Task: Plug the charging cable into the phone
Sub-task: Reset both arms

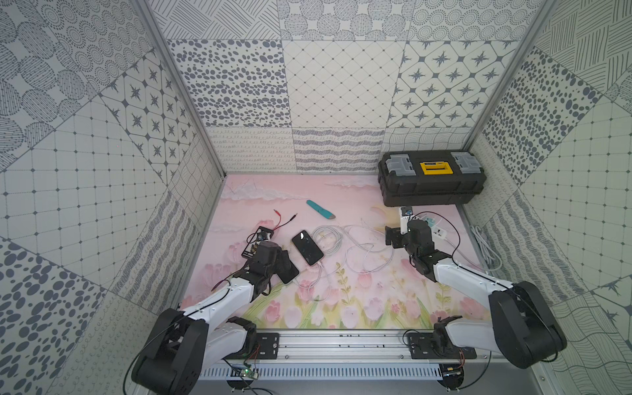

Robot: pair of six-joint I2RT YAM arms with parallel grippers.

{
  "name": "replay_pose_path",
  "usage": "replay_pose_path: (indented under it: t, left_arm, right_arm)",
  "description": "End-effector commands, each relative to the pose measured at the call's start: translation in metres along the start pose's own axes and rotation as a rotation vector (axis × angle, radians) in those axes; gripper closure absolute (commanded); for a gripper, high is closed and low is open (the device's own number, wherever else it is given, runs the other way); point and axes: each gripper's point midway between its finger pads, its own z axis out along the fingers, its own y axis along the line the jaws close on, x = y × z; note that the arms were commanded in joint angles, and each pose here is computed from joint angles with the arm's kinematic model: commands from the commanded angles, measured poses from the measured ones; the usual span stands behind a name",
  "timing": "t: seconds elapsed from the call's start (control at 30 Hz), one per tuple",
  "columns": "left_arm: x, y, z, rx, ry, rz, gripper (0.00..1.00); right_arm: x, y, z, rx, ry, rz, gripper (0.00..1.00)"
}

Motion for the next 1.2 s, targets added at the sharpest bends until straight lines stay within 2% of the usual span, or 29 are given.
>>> replay_pose_path:
  t: [0.0, 0.07, 0.1, 0.17, 0.23, 0.3, 0.37, 0.5, 1.17]
  left_arm:
    - [-0.108, -0.012, -0.008, 0.029, -0.536, 0.125, 0.02]
    - [-0.106, 0.001, 0.008, 0.03, -0.534, 0.072, 0.02]
    - [-0.1, 0.0, 0.016, 0.091, -0.514, 0.045, 0.05]
    - [-0.098, 0.001, 0.025, 0.107, -0.511, 0.05, 0.04]
    - [-0.096, -0.005, 0.029, 0.145, -0.439, 0.05, 0.06]
    - [-0.097, -0.015, 0.032, 0.186, -0.444, 0.102, 0.1]
    - [-0.096, -0.016, 0.036, 0.189, -0.393, 0.089, 0.02]
    - [-0.098, -0.006, 0.044, 0.13, -0.36, 0.063, 0.01]
    - [-0.099, -0.012, 0.044, 0.144, -0.358, 0.09, 0.01]
  right_arm:
    - [-0.034, -0.034, 0.009, 0.136, -0.192, -0.018, 0.03]
    - [-0.02, -0.044, 0.012, 0.126, -0.244, 0.009, 0.03]
    - [-0.017, -0.051, 0.012, 0.116, -0.282, 0.057, 0.03]
    - [-0.006, -0.072, 0.013, 0.112, -0.316, 0.165, 0.03]
    - [-0.004, -0.084, 0.013, 0.106, -0.326, 0.218, 0.03]
    - [-0.007, -0.074, 0.023, 0.044, -0.264, 0.184, 0.03]
    - [-0.006, -0.068, 0.029, 0.011, -0.244, 0.171, 0.03]
    - [-0.005, -0.069, 0.029, 0.011, -0.244, 0.172, 0.03]
    - [-0.006, -0.068, 0.028, 0.009, -0.247, 0.171, 0.03]
